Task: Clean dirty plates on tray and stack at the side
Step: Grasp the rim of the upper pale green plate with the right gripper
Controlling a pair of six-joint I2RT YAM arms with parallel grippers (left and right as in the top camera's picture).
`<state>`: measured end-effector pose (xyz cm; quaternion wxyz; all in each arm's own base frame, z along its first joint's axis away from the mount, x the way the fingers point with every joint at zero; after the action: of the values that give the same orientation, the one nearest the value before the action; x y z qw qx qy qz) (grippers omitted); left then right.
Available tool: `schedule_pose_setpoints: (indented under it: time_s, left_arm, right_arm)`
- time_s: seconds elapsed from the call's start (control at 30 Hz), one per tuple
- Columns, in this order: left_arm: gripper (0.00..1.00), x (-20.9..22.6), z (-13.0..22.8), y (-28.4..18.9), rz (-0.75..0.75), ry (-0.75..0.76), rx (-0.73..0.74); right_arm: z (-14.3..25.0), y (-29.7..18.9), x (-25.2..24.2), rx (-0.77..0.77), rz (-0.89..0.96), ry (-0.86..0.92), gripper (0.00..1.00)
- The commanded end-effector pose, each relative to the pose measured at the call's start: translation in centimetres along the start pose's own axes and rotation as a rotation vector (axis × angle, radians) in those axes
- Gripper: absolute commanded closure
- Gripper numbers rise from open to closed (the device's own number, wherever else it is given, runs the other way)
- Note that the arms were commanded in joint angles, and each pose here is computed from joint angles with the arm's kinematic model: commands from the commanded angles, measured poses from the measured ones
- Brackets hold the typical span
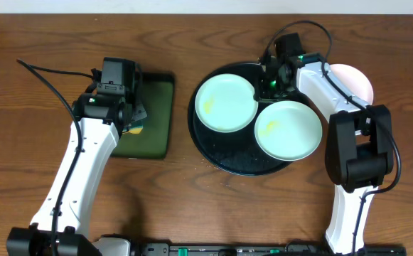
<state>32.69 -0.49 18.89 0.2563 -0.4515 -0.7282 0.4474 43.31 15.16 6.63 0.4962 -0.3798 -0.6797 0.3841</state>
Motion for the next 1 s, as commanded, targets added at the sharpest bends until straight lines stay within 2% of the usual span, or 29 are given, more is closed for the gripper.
schedule_pose_setpoints:
  time_s: [0.0,0.07,0.1,0.17,0.2,0.7,0.97]
  left_arm:
    - [0.93,0.3,0.0,0.2,-0.009,0.008,0.002]
    - [0.92,0.3,0.0,0.2,-0.009,0.008,0.002]
    - [0.92,0.3,0.0,0.2,-0.009,0.008,0.002]
    - [0.92,0.3,0.0,0.2,-0.009,0.008,0.002]
    - [0.92,0.3,0.0,0.2,-0.009,0.008,0.002]
    - [0.92,0.3,0.1,0.3,-0.011,0.009,0.005]
    - [0.92,-0.9,0.2,2.6,0.01,0.015,0.047]
  right_arm:
    - [0.2,-1.3,0.4,-0.005,0.053,-0.068,0.99]
    - [0.6,-1.2,0.1,0.014,0.106,-0.071,0.99]
    - [0.7,-1.1,0.0,0.019,0.126,-0.074,0.94]
    - [0.7,-1.1,-0.1,0.02,0.159,-0.081,0.74]
    - [0.6,-1.1,-0.1,0.016,0.171,-0.086,0.73]
    - [0.0,1.0,1.8,-0.013,0.161,-0.151,0.78]
    - [0.5,1.5,0.7,0.016,0.228,-0.142,0.8]
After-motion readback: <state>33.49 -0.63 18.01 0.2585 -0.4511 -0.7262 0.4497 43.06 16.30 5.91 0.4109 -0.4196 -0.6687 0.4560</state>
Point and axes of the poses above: each gripper's point midway between its finger pads, its own y axis out along the fingers, its own x axis along the line the jaws close on, z = x × y, the point moved 4 cm from there along -y, back along the fingers, and after that the axes turned 5 degrees about -y, right-handed, at the moved point
